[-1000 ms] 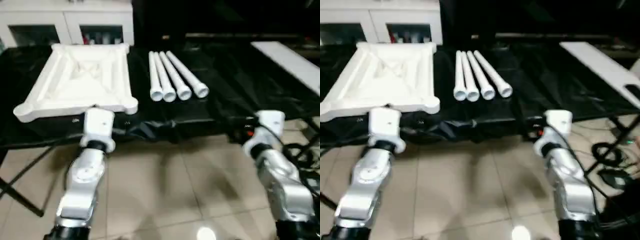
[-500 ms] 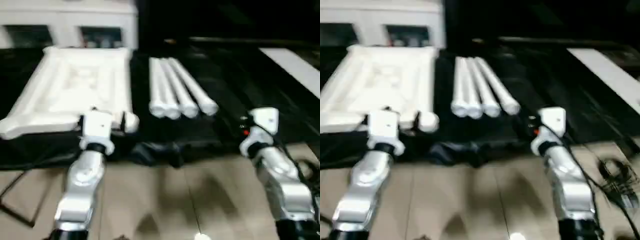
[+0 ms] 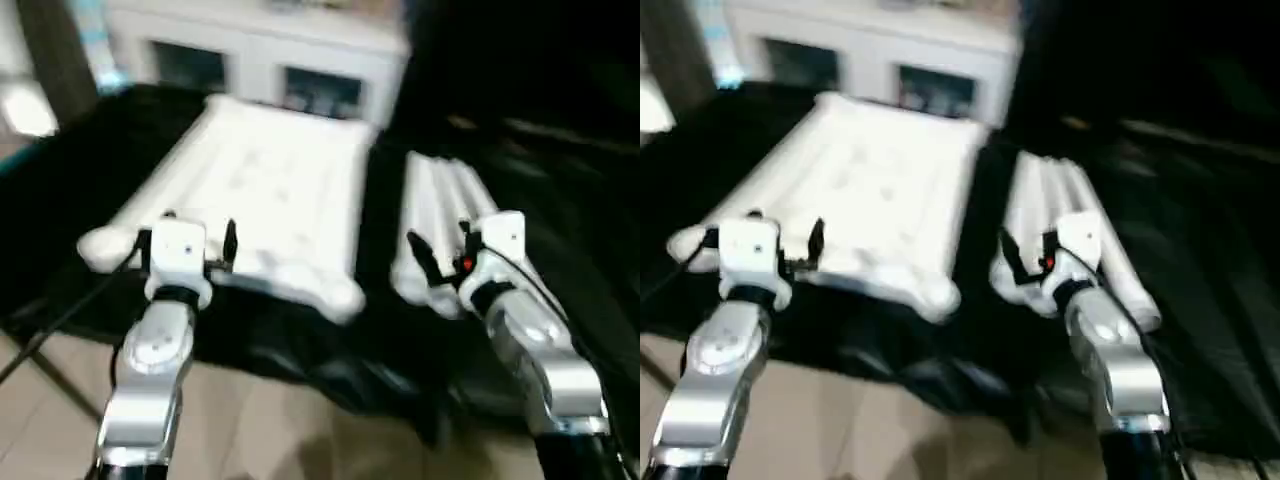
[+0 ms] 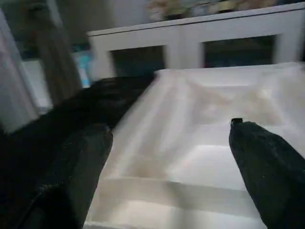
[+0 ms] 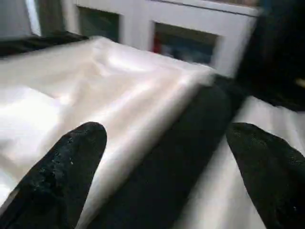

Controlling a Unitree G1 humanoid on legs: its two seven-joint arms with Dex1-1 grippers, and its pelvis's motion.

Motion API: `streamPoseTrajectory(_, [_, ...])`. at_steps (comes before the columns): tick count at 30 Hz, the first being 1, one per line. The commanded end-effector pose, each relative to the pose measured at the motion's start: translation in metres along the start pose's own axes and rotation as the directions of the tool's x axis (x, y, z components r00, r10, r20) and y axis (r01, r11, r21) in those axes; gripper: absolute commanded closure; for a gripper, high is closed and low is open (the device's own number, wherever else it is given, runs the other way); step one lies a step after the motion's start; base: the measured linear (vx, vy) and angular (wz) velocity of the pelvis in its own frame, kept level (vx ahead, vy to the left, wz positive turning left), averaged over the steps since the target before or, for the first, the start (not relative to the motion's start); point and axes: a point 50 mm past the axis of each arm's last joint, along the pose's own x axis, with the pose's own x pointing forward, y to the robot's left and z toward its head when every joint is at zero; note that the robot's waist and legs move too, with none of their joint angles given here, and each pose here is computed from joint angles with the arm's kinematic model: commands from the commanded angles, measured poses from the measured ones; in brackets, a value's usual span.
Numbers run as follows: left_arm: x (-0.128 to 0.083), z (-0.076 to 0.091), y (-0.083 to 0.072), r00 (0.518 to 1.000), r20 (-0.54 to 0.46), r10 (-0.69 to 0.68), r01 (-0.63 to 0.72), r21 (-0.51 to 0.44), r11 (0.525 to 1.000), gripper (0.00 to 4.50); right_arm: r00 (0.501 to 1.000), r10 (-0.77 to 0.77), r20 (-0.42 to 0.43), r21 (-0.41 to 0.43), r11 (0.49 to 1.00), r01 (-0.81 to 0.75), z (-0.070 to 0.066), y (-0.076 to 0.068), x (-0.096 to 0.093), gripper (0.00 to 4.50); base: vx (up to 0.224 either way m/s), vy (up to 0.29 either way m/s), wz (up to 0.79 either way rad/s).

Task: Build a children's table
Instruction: Move to table

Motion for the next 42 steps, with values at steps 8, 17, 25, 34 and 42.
streamPoseTrajectory(8, [0.007, 0.0, -0.02, 0.989, 0.007, -0.147, 0.147, -0.026, 0.989, 0.03, 0.996, -0.081, -0.041, 0.034, 0.996, 0.082, -0.011, -0.009, -0.016, 0.01, 0.232, 0.063, -0.08])
streamPoseTrajectory(17, [-0.007, -0.01, -0.037, 0.969, 0.009, -0.248, 0.247, -0.137, 0.959, 0.03, 0.988, -0.145, -0.048, 0.055, 0.987, 0.148, -0.005, -0.007, -0.05, 0.01, 0.227, 0.005, -0.23])
streamPoseTrajectory(25, [-0.023, -0.01, -0.034, 0.983, 0.005, -0.183, 0.182, -0.128, 0.975, 0.03, 0.992, -0.086, -0.087, 0.051, 0.995, 0.091, -0.007, -0.001, -0.042, 0.01, 0.048, 0.006, 0.07])
streamPoseTrajectory(34, [-0.031, -0.011, -0.041, 0.963, -0.012, -0.27, 0.269, -0.067, 0.961, 0.03, 0.996, -0.057, -0.067, 0.026, 0.998, 0.059, 0.002, -0.011, -0.039, 0.01, -0.03, -0.157, 0.11])
streamPoseTrajectory(42, [-0.037, 0.008, -0.05, 0.865, 0.06, -0.497, 0.501, -0.121, 0.857, 0.03, 0.981, 0.167, -0.096, -0.023, 0.985, -0.17, 0.005, -0.01, -0.042, 0.01, -0.017, -0.064, -0.03])
